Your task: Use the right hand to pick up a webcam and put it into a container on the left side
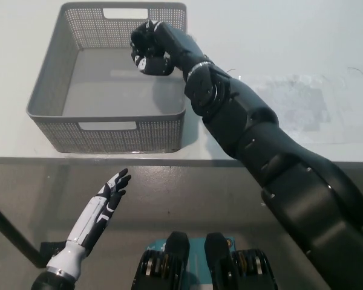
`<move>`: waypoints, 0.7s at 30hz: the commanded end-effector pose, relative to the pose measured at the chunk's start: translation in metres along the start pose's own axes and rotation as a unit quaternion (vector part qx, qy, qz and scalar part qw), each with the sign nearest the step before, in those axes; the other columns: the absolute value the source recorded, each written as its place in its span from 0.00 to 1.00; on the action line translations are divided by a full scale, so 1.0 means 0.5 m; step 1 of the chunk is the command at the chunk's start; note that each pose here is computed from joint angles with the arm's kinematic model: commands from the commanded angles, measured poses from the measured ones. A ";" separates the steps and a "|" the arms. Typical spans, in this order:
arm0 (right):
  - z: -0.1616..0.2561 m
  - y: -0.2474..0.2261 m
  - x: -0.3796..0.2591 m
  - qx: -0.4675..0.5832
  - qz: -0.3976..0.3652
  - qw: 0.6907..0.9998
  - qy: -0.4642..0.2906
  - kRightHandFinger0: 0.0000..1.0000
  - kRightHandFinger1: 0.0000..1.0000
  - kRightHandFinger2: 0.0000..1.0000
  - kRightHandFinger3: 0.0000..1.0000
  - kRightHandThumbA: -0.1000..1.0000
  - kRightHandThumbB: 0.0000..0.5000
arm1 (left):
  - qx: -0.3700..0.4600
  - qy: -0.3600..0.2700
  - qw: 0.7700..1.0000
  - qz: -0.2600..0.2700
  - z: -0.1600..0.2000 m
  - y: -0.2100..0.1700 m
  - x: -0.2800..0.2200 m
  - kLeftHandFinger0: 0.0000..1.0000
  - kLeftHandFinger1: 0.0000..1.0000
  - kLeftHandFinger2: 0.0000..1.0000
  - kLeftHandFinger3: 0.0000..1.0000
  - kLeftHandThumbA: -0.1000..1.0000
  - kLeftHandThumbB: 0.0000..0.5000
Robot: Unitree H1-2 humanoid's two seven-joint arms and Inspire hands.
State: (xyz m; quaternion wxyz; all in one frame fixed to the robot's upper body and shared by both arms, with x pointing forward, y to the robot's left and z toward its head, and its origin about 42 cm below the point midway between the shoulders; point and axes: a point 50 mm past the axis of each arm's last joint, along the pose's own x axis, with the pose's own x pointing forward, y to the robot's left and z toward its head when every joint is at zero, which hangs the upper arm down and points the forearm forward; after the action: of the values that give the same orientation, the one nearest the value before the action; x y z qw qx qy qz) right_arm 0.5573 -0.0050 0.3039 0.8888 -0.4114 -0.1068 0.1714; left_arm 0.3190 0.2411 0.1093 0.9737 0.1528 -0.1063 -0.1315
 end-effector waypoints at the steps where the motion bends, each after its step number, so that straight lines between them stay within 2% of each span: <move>1: 0.063 -0.023 0.016 -0.022 0.006 0.999 -0.035 0.03 0.47 0.85 0.83 0.00 0.32 | 0.018 -0.024 0.999 -0.010 0.017 0.012 0.019 1.00 1.00 1.00 1.00 1.00 0.57; 3: 0.061 -0.023 0.016 -0.028 0.018 0.999 -0.033 0.07 0.51 0.86 0.81 0.00 0.34 | 0.020 -0.024 0.999 -0.011 0.017 0.012 0.019 1.00 1.00 1.00 1.00 1.00 0.57; 4: 0.059 -0.024 0.016 -0.034 0.026 0.999 -0.033 0.12 0.57 0.89 0.86 0.02 0.40 | 0.021 -0.023 0.999 -0.013 0.017 0.012 0.019 1.00 1.00 1.00 1.00 1.00 0.57; 5: 0.058 -0.027 0.017 -0.036 0.033 0.998 -0.031 0.31 0.73 0.99 0.92 0.17 0.47 | 0.022 -0.024 0.999 -0.013 0.016 0.012 0.020 1.00 1.00 1.00 1.00 1.00 0.57; 6: 0.057 -0.030 0.017 -0.033 0.042 0.998 -0.029 0.66 0.97 1.00 1.00 0.43 0.61 | 0.021 -0.024 0.999 -0.014 0.015 0.011 0.022 1.00 1.00 1.00 1.00 1.00 0.58; 7: 0.055 -0.034 0.018 -0.029 0.059 0.997 -0.026 0.97 1.00 1.00 1.00 0.60 0.72 | 0.020 -0.025 0.999 -0.015 0.015 0.011 0.023 1.00 1.00 1.00 1.00 1.00 0.58; 8: 0.053 -0.038 0.018 -0.026 0.075 0.997 -0.021 1.00 1.00 1.00 1.00 0.75 0.88 | 0.021 -0.025 0.999 -0.015 0.015 0.010 0.024 1.00 1.00 1.00 1.00 1.00 0.58; 9: 0.051 -0.040 0.018 -0.023 0.082 0.996 -0.020 1.00 1.00 1.00 1.00 0.78 0.89 | 0.023 -0.025 0.999 -0.016 0.015 0.010 0.023 1.00 1.00 1.00 1.00 1.00 0.58; 10: 0.048 -0.046 0.019 -0.017 0.086 0.996 -0.017 1.00 1.00 1.00 1.00 0.92 0.97 | 0.024 -0.024 0.999 -0.018 0.014 0.008 0.023 1.00 1.00 1.00 1.00 1.00 0.59; 12: 0.043 -0.053 0.018 -0.012 0.087 0.996 -0.018 1.00 1.00 1.00 1.00 1.00 1.00 | 0.023 -0.024 0.999 -0.020 0.013 0.007 0.024 1.00 1.00 1.00 1.00 1.00 0.59; 17: 0.035 -0.085 0.019 -0.005 0.075 0.997 -0.032 1.00 1.00 1.00 1.00 1.00 0.95 | 0.029 -0.023 0.999 -0.023 0.014 0.006 0.025 1.00 1.00 1.00 1.00 1.00 0.59; 21: 0.036 -0.130 0.021 0.026 0.046 0.997 -0.054 1.00 1.00 1.00 1.00 1.00 0.97 | 0.028 -0.026 0.999 -0.026 0.013 0.004 0.027 1.00 1.00 1.00 1.00 1.00 0.59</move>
State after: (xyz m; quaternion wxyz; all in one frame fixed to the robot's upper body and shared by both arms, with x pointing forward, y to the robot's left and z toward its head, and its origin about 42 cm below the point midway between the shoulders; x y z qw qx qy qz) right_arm 0.5654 -0.0273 0.3020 0.8741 -0.4183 -0.0569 0.2404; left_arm 0.3223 0.2372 0.1053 0.9705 0.1656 -0.0993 -0.1442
